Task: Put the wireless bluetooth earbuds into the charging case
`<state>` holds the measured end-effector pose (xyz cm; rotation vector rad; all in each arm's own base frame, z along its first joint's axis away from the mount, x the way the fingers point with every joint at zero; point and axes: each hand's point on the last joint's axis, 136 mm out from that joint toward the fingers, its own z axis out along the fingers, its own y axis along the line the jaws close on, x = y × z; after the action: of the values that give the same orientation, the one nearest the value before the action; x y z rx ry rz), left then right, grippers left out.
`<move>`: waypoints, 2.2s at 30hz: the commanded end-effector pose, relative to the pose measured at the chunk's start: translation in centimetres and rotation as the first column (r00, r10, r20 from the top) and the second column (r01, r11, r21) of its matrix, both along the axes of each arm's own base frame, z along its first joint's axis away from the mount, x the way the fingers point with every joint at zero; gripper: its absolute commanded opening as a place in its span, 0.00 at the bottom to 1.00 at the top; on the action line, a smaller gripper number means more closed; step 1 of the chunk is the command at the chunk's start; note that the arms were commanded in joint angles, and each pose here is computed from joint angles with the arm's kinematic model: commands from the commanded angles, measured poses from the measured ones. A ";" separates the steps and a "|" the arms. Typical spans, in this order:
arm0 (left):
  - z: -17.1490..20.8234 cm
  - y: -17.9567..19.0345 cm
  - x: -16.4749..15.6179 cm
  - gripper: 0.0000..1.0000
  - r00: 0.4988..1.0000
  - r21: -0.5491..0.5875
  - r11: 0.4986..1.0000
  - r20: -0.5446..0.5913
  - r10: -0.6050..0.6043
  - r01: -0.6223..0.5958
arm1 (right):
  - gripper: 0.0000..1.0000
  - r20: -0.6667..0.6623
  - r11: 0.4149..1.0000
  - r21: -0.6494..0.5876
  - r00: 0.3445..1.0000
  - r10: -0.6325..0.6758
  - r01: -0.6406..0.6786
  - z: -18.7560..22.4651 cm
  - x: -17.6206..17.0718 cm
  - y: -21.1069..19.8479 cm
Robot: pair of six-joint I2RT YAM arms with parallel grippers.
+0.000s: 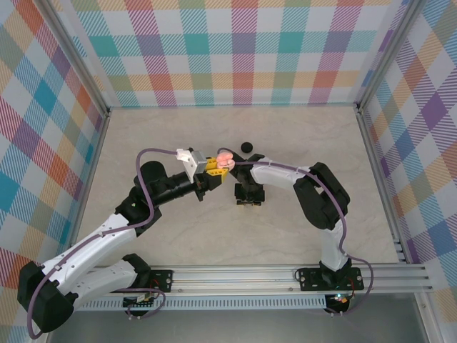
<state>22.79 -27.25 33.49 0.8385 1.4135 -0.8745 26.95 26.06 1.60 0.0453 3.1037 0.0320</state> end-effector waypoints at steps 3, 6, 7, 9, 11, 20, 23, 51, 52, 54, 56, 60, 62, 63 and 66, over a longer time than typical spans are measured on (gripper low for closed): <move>1.0 -0.3 -0.5 0.07 1.000 -0.029 0.999 0.025 -0.017 0.017 | 0.38 0.010 1.000 -0.012 1.000 -0.006 0.006 0.1 0.7 -0.1; 1.0 -0.3 -0.5 0.07 1.000 -0.028 0.999 0.025 -0.015 0.016 | 0.36 0.015 1.000 -0.007 1.000 -0.004 0.004 0.2 0.9 0.0; 1.0 -0.3 -0.5 0.07 1.000 -0.028 0.999 0.025 -0.016 0.017 | 0.35 0.018 1.000 -0.007 1.000 -0.002 0.002 0.2 0.9 0.1; 1.1 -0.3 -0.5 0.07 1.000 -0.029 0.999 0.027 -0.016 0.017 | 0.35 0.021 1.000 -0.010 1.000 -0.002 0.002 0.3 1.0 0.0; 1.0 -0.3 -0.5 0.07 1.000 -0.029 0.999 0.026 -0.017 0.017 | 0.35 0.024 1.000 -0.013 1.000 -0.001 0.001 0.4 1.1 0.0; 1.1 -0.3 -0.5 0.07 1.000 -0.030 0.999 0.027 -0.017 0.017 | 0.35 0.026 1.000 -0.021 1.000 0.005 -0.004 0.2 1.3 0.0; 1.1 -0.3 -0.5 0.07 0.999 -0.030 0.999 0.027 -0.018 0.019 | 0.35 0.015 1.000 -0.031 1.000 0.003 -0.003 0.0 1.1 -0.2; 0.5 -0.2 -0.1 0.06 1.000 -0.025 1.000 0.013 0.001 0.000 | 0.23 0.031 0.999 0.004 0.998 0.051 -0.051 0.1 0.9 -0.1; 0.5 -0.2 -0.1 0.06 1.000 -0.025 1.000 0.013 0.002 -0.001 | 0.22 0.033 0.999 0.007 0.998 0.050 -0.050 0.2 1.0 -0.1; 0.4 -0.2 0.0 0.06 1.000 -0.024 1.000 0.011 0.004 -0.004 | 0.22 0.047 0.999 0.021 0.998 0.039 -0.040 0.4 1.2 -0.2; 0.3 -0.1 0.2 0.06 1.000 -0.026 1.000 0.002 0.017 -0.017 | 0.22 0.060 0.998 0.050 0.998 0.026 -0.029 0.7 1.4 -0.2; -0.2 -0.1 0.9 0.06 0.998 -0.021 0.998 -0.025 0.050 -0.051 | 0.22 0.096 0.991 0.136 0.995 -0.004 -0.009 1.5 2.2 -0.2; -0.5 0.1 1.5 0.06 0.996 -0.020 0.997 -0.041 0.080 -0.081 | 0.22 0.110 0.982 0.188 0.994 -0.025 0.004 1.9 2.7 -0.3; -0.8 0.2 1.9 0.06 0.993 -0.017 0.994 -0.051 0.102 -0.103 | 0.22 0.112 0.976 0.217 0.993 -0.035 0.010 2.1 2.9 -0.3; -1.3 0.6 3.0 0.06 0.985 -0.011 0.988 -0.080 0.155 -0.157 | 0.22 0.128 0.954 0.300 0.989 -0.067 0.026 2.7 3.7 -0.5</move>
<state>24.92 -26.93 32.09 0.7453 1.5021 -0.8261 29.44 24.51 2.59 0.1178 3.0030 0.2910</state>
